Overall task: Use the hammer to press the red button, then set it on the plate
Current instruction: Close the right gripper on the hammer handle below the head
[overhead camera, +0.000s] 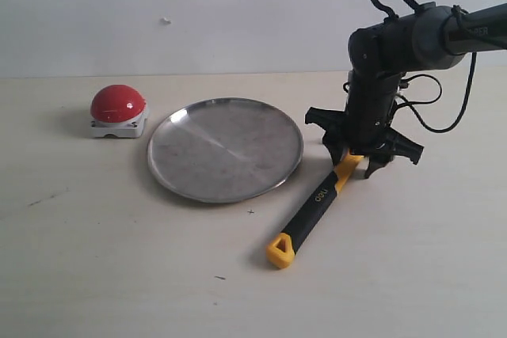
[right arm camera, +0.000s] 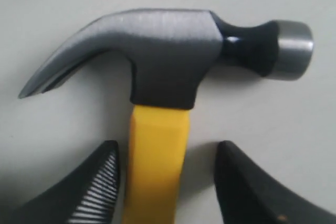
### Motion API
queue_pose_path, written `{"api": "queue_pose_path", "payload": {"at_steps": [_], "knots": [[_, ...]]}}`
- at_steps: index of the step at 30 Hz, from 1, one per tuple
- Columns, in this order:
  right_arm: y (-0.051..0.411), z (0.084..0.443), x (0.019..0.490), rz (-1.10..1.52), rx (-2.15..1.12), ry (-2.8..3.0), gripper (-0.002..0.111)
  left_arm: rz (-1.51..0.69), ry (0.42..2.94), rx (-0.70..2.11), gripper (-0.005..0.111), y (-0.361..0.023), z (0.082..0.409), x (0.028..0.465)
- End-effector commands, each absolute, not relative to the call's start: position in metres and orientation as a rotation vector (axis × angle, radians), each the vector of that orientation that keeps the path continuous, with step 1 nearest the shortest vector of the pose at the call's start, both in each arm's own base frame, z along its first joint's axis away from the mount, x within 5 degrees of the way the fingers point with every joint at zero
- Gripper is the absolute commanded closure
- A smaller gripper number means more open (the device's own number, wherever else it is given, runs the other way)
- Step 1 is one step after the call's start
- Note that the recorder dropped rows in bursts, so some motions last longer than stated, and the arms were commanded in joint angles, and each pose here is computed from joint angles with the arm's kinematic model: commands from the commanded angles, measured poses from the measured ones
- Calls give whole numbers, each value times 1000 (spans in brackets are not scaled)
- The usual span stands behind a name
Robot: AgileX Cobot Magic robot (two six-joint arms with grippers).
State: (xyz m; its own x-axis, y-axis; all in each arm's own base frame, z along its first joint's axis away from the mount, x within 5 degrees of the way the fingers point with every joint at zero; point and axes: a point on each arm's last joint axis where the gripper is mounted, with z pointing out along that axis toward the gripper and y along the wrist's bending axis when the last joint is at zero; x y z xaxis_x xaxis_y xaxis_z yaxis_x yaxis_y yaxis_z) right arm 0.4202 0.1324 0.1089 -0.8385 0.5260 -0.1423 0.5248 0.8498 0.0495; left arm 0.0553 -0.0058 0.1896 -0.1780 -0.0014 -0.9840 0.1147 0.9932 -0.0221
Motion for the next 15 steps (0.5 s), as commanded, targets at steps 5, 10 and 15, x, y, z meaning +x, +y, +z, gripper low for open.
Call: {"api": "queue_pose_path", "payload": {"at_steps": [5, 10, 15], "knots": [[136, 99, 419, 29, 845, 2889, 108, -115, 1739, 70, 107, -6, 190, 55], [136, 99, 419, 22, 768, 2911, 108, -115, 1739, 70, 107, -6, 190, 55], [136, 99, 420, 28, 681, 2922, 108, -115, 1739, 70, 107, -6, 190, 55]]}}
